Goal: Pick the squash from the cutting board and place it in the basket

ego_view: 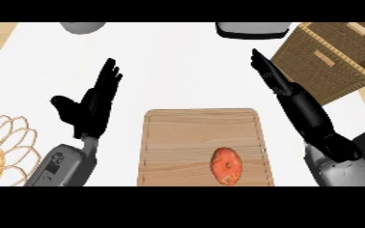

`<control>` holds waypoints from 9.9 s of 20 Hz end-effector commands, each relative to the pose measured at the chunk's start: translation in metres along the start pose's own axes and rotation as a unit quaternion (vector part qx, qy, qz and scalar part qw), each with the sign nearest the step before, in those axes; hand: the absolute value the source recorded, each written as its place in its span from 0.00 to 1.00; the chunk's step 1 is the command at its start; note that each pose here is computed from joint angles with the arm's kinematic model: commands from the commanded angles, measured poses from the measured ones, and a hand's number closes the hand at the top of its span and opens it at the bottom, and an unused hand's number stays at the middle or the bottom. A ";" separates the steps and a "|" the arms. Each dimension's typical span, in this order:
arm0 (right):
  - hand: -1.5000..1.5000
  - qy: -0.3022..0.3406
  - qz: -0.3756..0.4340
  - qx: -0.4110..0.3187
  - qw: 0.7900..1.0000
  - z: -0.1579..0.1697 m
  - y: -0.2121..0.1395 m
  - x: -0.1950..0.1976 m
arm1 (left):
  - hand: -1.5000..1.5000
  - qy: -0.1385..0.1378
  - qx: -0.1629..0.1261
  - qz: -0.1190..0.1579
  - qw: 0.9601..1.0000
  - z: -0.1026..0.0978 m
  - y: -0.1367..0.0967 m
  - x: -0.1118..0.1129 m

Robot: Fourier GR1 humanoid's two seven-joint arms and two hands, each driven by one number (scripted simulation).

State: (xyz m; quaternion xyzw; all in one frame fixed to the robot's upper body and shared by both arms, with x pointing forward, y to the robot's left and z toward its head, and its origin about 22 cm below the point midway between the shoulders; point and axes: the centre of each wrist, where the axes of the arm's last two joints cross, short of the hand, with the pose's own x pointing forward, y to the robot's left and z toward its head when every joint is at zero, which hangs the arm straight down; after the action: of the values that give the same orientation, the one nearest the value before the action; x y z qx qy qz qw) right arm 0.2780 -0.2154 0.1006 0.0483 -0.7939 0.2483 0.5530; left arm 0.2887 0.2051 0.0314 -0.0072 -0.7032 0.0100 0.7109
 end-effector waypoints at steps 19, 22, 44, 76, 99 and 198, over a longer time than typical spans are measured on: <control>0.00 -0.176 0.047 0.152 0.971 0.032 0.123 0.072 | 0.50 0.089 0.042 -0.101 0.990 -0.003 0.114 0.012; 0.00 -0.106 0.131 0.197 0.966 0.022 0.109 0.093 | 0.50 0.088 0.044 -0.098 0.990 -0.001 0.116 0.010; 0.00 0.118 0.351 0.292 0.882 0.002 -0.030 0.184 | 0.50 0.086 0.056 -0.102 0.989 -0.002 0.115 0.004; 0.00 0.099 0.243 0.230 0.937 0.044 0.058 -0.017 | 0.50 0.094 0.040 -0.097 0.990 -0.003 0.096 0.014; 0.00 0.088 0.229 0.283 0.927 0.056 0.038 -0.052 | 0.50 0.089 0.040 -0.102 0.990 -0.009 0.116 0.019; 1.00 0.325 0.351 -0.580 0.659 -0.169 -0.120 -0.003 | 0.50 0.081 0.037 -0.099 0.991 -0.018 0.113 0.009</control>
State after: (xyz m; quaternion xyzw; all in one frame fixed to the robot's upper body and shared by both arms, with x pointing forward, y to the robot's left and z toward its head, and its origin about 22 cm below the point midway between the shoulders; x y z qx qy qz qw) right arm 0.4689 -0.2258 0.2027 -0.6509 -0.4991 -0.0634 0.5685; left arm 0.2961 0.3165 0.0444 0.0902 -0.6377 -0.0345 0.7642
